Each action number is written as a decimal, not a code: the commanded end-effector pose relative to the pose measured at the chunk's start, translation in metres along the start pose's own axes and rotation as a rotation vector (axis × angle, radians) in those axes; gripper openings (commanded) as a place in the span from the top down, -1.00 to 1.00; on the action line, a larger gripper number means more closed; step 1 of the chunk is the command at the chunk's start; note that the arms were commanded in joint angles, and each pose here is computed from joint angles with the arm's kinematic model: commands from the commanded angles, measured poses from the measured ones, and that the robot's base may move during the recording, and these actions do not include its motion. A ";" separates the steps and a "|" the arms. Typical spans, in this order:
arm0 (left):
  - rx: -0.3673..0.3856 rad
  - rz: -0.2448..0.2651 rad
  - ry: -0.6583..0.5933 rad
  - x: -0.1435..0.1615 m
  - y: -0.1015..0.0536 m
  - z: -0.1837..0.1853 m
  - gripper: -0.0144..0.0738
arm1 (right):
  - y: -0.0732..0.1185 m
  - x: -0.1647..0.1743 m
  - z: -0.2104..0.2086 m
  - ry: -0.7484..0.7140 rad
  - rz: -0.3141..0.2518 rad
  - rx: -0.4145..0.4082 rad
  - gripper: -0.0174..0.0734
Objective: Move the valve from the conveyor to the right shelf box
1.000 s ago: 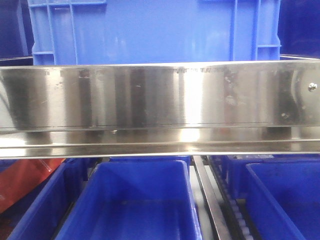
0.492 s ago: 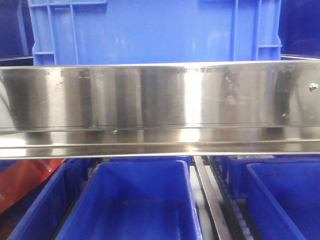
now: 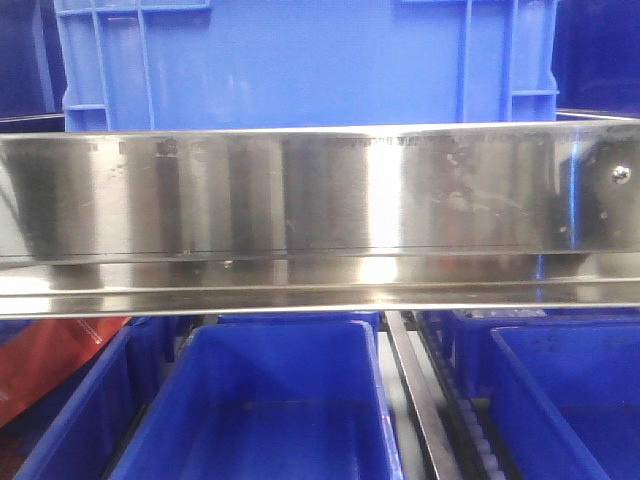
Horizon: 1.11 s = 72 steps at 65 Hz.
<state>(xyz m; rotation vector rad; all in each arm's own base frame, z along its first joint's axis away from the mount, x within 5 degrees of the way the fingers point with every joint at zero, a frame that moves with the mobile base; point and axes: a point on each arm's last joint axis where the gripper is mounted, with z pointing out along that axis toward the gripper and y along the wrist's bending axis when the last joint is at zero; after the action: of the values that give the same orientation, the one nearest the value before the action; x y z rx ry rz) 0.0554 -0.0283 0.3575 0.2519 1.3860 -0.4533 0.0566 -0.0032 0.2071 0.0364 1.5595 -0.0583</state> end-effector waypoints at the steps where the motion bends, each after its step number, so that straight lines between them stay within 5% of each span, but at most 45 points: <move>1: 0.003 0.003 -0.020 -0.002 0.000 -0.001 0.92 | 0.000 -0.003 0.000 -0.043 0.001 0.004 0.97; 72: 0.005 0.005 -0.008 0.000 0.000 -0.001 0.92 | -0.001 -0.007 -0.001 -0.086 0.001 0.008 0.97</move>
<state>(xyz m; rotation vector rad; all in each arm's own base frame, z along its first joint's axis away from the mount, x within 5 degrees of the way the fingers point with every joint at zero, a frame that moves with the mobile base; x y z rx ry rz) 0.0554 -0.0283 0.3576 0.2510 1.3841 -0.4531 0.0565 -0.0036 0.2117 0.0388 1.5013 -0.0632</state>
